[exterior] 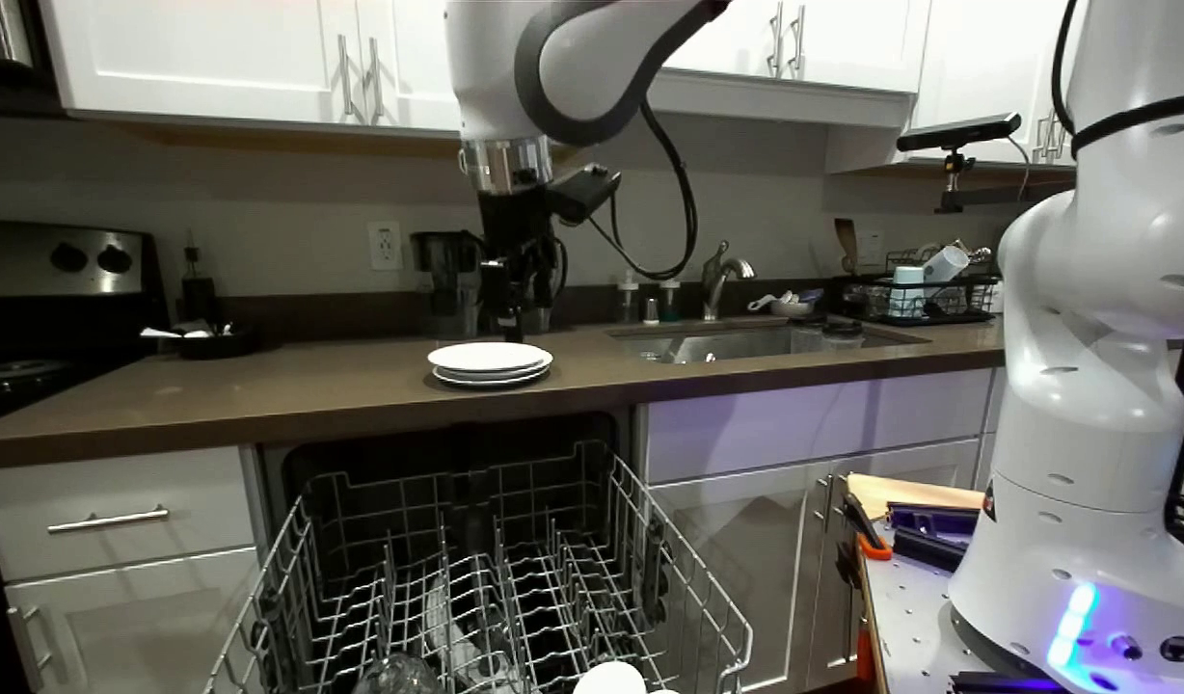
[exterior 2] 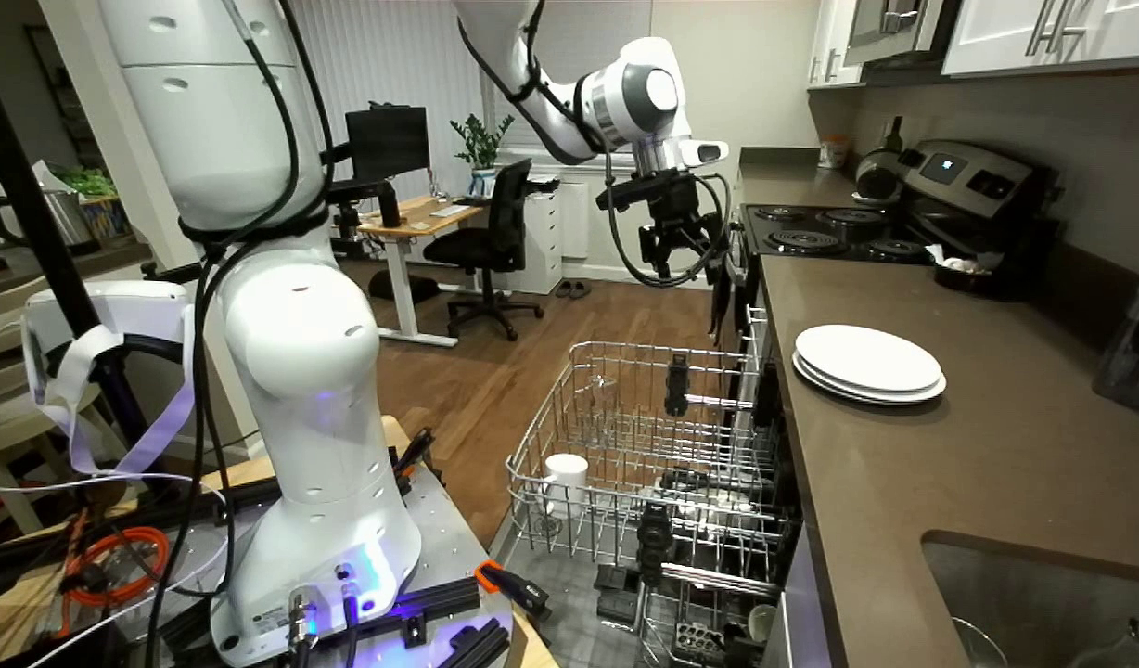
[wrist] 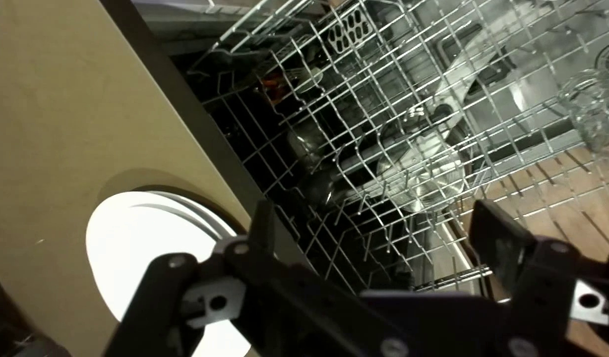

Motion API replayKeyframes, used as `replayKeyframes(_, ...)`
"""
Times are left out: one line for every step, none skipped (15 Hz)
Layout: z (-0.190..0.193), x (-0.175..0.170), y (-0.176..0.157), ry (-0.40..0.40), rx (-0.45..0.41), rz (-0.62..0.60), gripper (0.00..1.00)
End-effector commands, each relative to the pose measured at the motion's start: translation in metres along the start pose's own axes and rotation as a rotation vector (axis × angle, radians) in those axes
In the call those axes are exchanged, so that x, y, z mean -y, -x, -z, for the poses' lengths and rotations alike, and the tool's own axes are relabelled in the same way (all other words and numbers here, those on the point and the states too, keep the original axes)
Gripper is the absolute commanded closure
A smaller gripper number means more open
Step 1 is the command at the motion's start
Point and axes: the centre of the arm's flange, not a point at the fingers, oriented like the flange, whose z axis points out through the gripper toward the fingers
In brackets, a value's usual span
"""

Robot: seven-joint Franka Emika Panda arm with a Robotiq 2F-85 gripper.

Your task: Remove the top most white plate from the stack and place it on the dishwasher rack

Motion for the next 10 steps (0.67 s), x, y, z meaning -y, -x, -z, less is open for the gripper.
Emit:
replayKeyframes(-0.035, 0.000, -0.044, 0.123, -0.063, 0.011, 0.00)
replayKeyframes(-0.043, 0.000, -0.052, 0.157, -0.079, 0.023, 0.00)
replayKeyframes(-0.050, -0.003, -0.061, 0.200, -0.098, 0.034, 0.00)
replayKeyframes(-0.059, -0.008, -0.069, 0.236, -0.107, 0.042, 0.00)
replayKeyframes(-0.066, -0.014, -0.076, 0.270, -0.112, 0.052, 0.00)
replayKeyframes(-0.073, -0.020, -0.083, 0.296, -0.112, 0.056, 0.00)
replayKeyframes(-0.080, -0.029, -0.089, 0.314, -0.113, 0.057, 0.00)
replayKeyframes(-0.087, -0.035, -0.095, 0.328, -0.112, 0.056, 0.00)
replayKeyframes(-0.094, -0.042, -0.100, 0.329, -0.116, 0.049, 0.00)
replayKeyframes(-0.101, -0.048, -0.104, 0.336, -0.116, 0.046, 0.00)
